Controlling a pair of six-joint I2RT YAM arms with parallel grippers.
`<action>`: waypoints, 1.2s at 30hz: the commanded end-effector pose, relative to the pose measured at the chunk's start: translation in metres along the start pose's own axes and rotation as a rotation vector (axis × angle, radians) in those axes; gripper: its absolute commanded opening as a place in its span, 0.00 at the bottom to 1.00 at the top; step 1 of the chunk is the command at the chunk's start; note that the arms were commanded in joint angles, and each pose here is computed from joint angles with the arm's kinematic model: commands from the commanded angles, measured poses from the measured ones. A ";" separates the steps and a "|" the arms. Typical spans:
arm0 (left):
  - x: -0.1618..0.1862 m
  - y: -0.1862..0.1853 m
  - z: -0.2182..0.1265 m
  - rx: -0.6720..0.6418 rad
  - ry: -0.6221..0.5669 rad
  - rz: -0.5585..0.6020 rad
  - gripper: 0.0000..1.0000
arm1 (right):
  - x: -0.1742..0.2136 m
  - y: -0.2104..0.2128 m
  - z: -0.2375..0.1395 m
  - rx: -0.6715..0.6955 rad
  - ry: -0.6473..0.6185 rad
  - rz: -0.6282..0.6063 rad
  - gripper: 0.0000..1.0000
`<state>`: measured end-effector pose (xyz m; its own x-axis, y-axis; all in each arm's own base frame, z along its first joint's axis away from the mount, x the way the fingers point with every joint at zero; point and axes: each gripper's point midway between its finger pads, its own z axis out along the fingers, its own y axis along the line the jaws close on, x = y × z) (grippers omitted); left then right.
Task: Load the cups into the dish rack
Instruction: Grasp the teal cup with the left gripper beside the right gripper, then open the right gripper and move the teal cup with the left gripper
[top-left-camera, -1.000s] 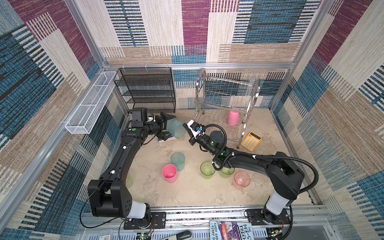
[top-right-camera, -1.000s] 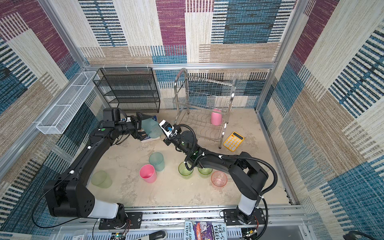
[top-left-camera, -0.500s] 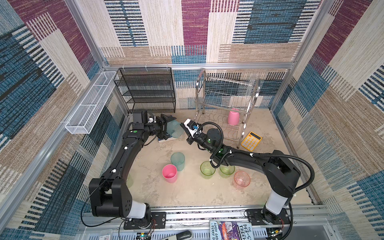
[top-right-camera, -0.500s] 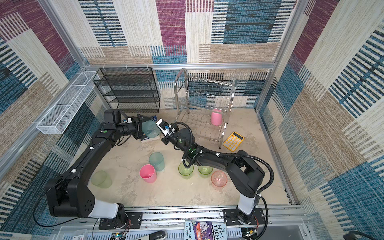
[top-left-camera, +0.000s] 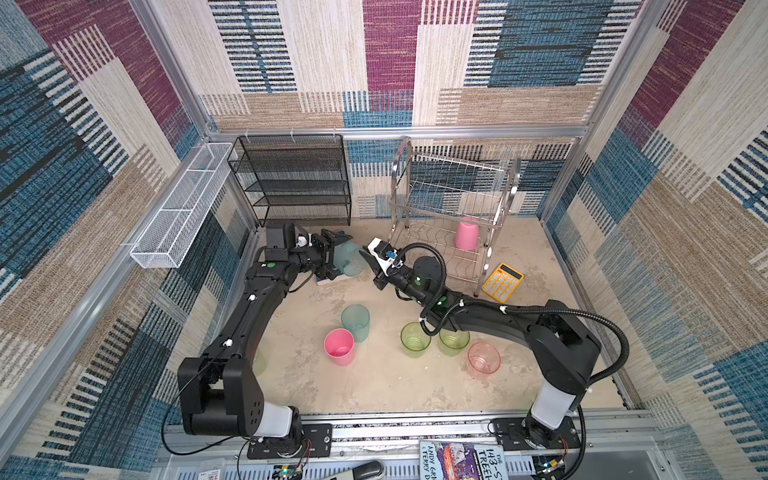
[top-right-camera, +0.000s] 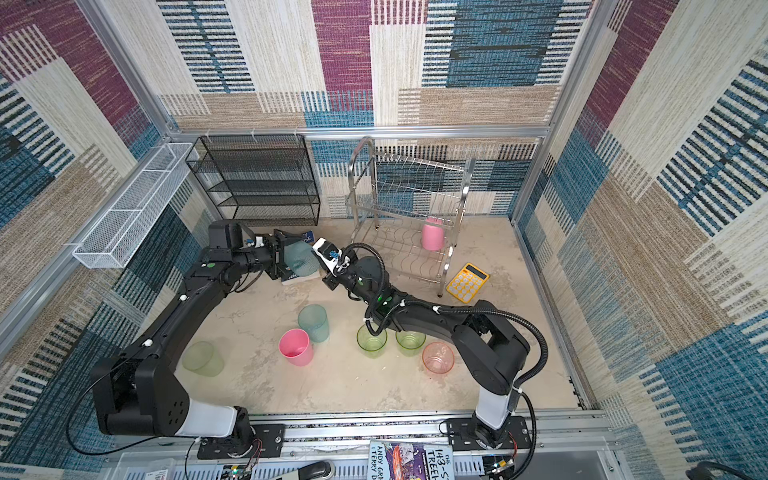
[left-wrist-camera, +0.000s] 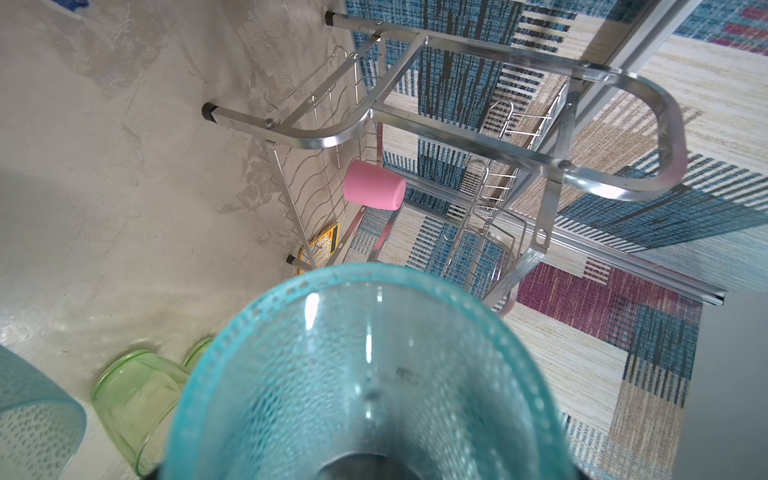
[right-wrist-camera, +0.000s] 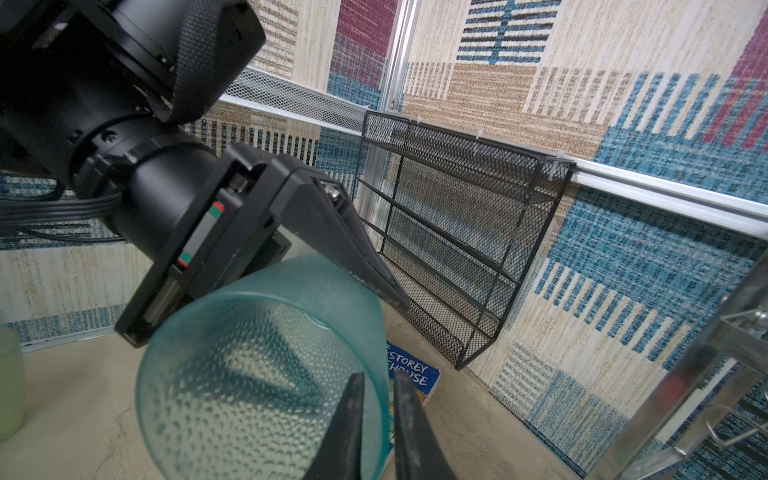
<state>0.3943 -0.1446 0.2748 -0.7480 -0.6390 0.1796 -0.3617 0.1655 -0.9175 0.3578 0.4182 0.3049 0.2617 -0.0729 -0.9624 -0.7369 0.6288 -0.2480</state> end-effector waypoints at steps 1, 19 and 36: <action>-0.006 -0.013 -0.001 0.062 -0.036 0.088 0.69 | -0.011 -0.001 -0.001 -0.006 -0.026 0.013 0.25; -0.037 0.006 0.010 -0.043 -0.268 0.416 0.66 | 0.036 -0.011 -0.069 0.094 0.293 0.248 0.52; 0.042 -0.003 0.085 0.077 -0.323 0.971 0.66 | 0.101 -0.049 -0.172 0.385 0.632 0.572 0.53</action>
<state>0.4024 -0.2265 0.2296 -0.6503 -0.4580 -0.6061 0.2236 0.6471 -0.7289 0.3176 0.2628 0.2085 -0.4934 -0.0694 -0.8670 -0.4349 0.8830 0.1768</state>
